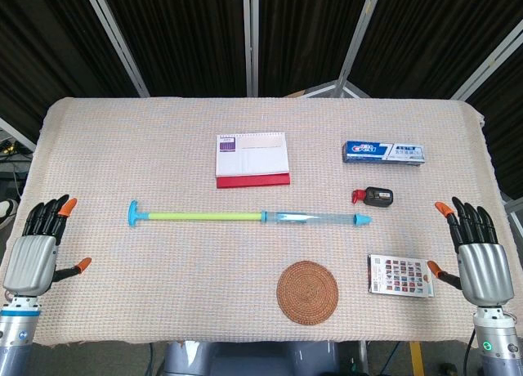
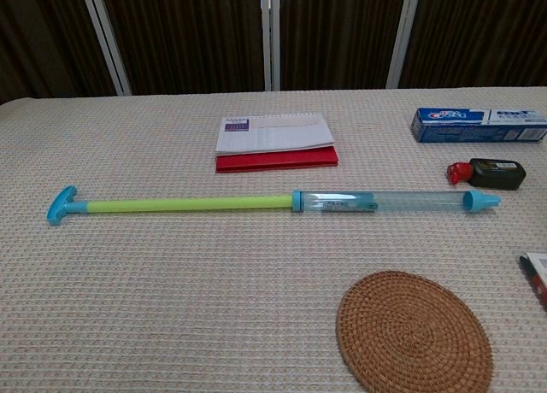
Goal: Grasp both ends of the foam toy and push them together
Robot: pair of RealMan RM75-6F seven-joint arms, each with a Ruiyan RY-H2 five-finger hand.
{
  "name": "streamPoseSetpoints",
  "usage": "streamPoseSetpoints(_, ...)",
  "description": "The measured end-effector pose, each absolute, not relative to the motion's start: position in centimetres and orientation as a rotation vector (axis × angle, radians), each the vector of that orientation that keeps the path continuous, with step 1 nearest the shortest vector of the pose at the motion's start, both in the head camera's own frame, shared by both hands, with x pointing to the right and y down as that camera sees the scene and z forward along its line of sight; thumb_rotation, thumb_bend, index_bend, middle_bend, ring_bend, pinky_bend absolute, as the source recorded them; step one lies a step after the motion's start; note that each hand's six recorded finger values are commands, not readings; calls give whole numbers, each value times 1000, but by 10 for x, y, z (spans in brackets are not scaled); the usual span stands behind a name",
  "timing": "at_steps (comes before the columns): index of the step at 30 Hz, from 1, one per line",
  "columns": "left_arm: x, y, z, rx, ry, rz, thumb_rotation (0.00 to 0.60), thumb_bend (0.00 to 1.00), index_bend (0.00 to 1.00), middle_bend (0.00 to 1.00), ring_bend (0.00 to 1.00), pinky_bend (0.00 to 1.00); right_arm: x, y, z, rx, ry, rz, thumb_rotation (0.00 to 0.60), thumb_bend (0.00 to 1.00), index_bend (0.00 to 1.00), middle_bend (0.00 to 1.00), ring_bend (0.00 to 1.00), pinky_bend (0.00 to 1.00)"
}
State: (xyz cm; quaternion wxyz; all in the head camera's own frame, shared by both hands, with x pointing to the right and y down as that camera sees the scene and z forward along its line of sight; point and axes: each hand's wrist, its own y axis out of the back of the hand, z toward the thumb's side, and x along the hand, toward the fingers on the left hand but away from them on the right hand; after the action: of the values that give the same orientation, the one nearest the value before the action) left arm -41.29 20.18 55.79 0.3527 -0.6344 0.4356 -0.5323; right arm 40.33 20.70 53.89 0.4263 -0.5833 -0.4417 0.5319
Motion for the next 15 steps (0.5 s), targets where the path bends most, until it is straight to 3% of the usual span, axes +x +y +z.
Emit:
streamPoseSetpoints(7,-415,202,557,-1652,1130,-1378,600,0,0,0,0,0,403,209,542,-1458,-1083,1344,600,0,0,14,3,0)
streamPoseSetpoints(8,-415,202,557,-1654,1130,-1377,600,0,0,0,0,0,402,209,544,-1465,-1077,1346,600,0,0,108,88,0)
streamPoseSetpoints(10,-414,200,558,-1657,1121,-1376,600,0,0,0,0,0,396,207,552,-1495,-1057,1345,600,0,0,435,430,74)
streamPoseSetpoints(11,-413,199,559,-1659,1116,-1376,600,0,0,0,0,0,392,205,556,-1510,-1044,1343,600,0,0,655,673,263)
streamPoseSetpoints(12,-413,198,561,-1661,1107,-1379,600,0,0,0,0,0,386,201,562,-1530,-1020,1340,600,0,0,813,834,528)
streamPoseSetpoints(14,-412,195,564,-1662,1092,-1386,600,0,0,0,0,0,375,192,574,-1560,-976,1333,600,0,1,951,963,901)
streamPoseSetpoints(15,-411,193,566,-1662,1081,-1392,600,0,0,0,0,0,367,186,583,-1584,-948,1330,600,0,7,985,992,978)
